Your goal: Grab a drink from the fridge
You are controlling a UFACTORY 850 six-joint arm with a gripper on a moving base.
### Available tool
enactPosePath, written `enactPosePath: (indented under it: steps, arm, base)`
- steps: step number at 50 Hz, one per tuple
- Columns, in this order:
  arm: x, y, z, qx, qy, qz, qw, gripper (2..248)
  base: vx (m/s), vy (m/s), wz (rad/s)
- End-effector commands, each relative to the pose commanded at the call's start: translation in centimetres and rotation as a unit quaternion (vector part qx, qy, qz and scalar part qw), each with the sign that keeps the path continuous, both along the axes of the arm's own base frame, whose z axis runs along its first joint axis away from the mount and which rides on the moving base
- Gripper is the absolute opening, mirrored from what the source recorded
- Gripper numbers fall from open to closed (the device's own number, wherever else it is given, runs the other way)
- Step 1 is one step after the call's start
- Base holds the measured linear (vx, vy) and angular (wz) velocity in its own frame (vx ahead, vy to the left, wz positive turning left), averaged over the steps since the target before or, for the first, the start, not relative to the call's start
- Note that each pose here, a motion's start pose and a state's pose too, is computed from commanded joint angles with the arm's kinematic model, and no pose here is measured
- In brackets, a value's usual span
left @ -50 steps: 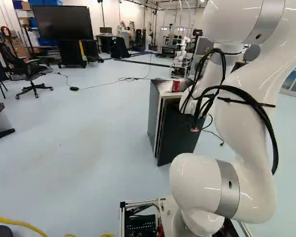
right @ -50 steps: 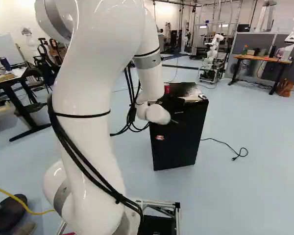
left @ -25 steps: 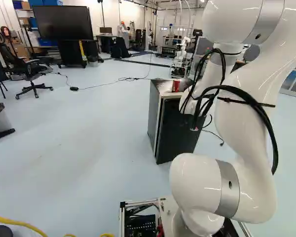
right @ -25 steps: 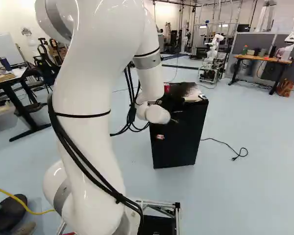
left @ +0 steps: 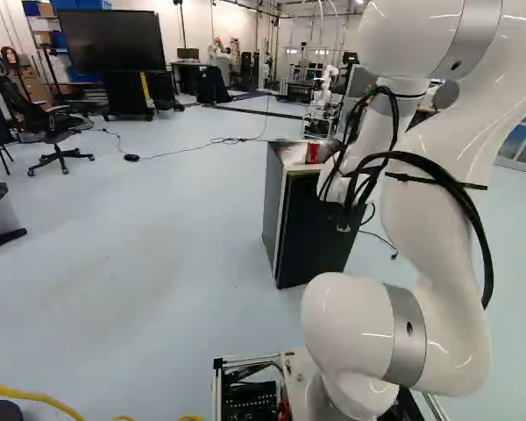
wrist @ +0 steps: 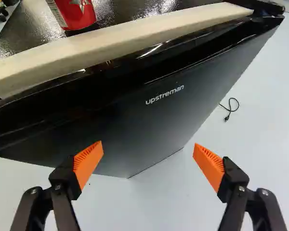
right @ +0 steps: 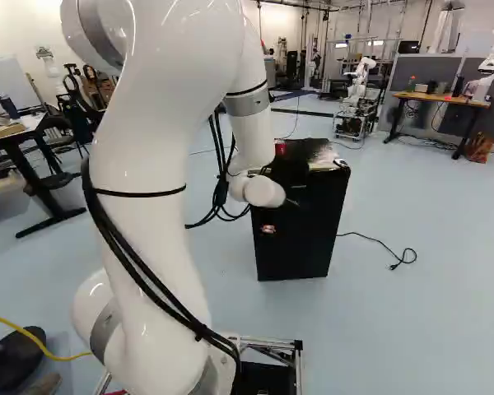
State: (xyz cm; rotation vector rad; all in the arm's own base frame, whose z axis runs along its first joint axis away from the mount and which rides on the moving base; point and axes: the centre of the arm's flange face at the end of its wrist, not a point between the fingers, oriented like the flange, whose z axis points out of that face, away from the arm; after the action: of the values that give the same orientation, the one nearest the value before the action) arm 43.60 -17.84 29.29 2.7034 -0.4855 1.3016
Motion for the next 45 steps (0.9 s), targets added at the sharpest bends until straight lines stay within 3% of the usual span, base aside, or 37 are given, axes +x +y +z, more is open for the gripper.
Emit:
enactPosePath:
  steps: [45]
  arm:
    - [2.2, 1.3, -0.2, -0.002, -0.005, 0.021, 0.9998, 247]
  base:
    - [0.0, 0.0, 0.0]
